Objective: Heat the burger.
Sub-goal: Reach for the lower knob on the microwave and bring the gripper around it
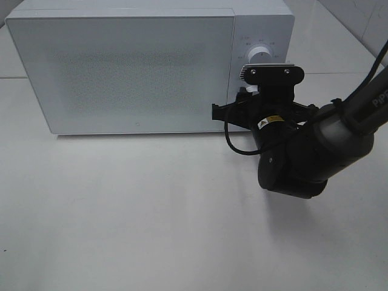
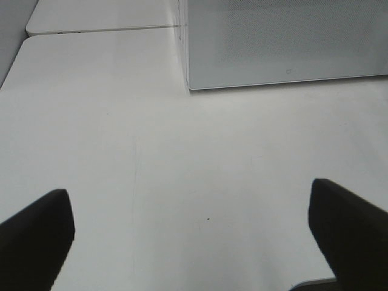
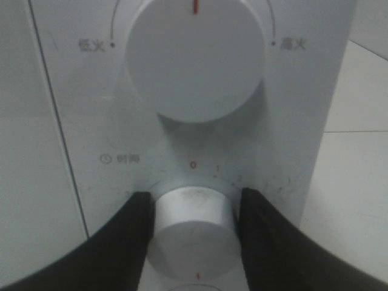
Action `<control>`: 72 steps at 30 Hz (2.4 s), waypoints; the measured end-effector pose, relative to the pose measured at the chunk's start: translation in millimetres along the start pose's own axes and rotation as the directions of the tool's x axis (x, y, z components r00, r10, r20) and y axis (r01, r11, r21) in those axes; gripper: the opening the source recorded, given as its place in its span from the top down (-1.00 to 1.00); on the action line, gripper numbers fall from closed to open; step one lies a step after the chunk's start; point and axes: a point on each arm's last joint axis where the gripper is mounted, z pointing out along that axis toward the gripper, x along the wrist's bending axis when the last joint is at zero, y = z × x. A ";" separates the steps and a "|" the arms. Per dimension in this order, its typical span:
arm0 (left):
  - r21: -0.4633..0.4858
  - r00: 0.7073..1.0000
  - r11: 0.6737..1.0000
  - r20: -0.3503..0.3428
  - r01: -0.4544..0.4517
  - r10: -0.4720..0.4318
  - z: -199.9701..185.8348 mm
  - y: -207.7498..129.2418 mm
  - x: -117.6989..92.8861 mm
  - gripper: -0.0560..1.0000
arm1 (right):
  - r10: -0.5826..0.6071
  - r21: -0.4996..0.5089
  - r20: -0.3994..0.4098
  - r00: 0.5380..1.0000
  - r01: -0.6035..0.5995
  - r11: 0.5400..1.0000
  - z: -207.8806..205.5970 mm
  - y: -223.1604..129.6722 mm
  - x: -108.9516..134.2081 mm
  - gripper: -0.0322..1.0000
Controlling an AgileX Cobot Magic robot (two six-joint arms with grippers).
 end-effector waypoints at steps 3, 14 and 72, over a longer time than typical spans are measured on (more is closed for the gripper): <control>0.000 1.000 1.000 0.000 0.000 0.000 0.0 0.0 0.0 -0.98 | 0.065 -0.001 0.000 0.998 -0.065 0.998 0.0 0.1 0.0 0.09; 0.000 1.000 1.000 0.000 0.000 0.000 0.0 0.0 0.0 -0.98 | 0.309 0.000 0.004 0.951 -0.309 0.951 -0.5 -0.5 -0.7 0.09; -0.001 1.000 1.000 0.000 0.000 0.000 0.0 0.1 0.0 -0.98 | 0.960 -0.035 0.016 -0.281 -0.959 -0.280 -1.4 -4.5 -2.9 0.08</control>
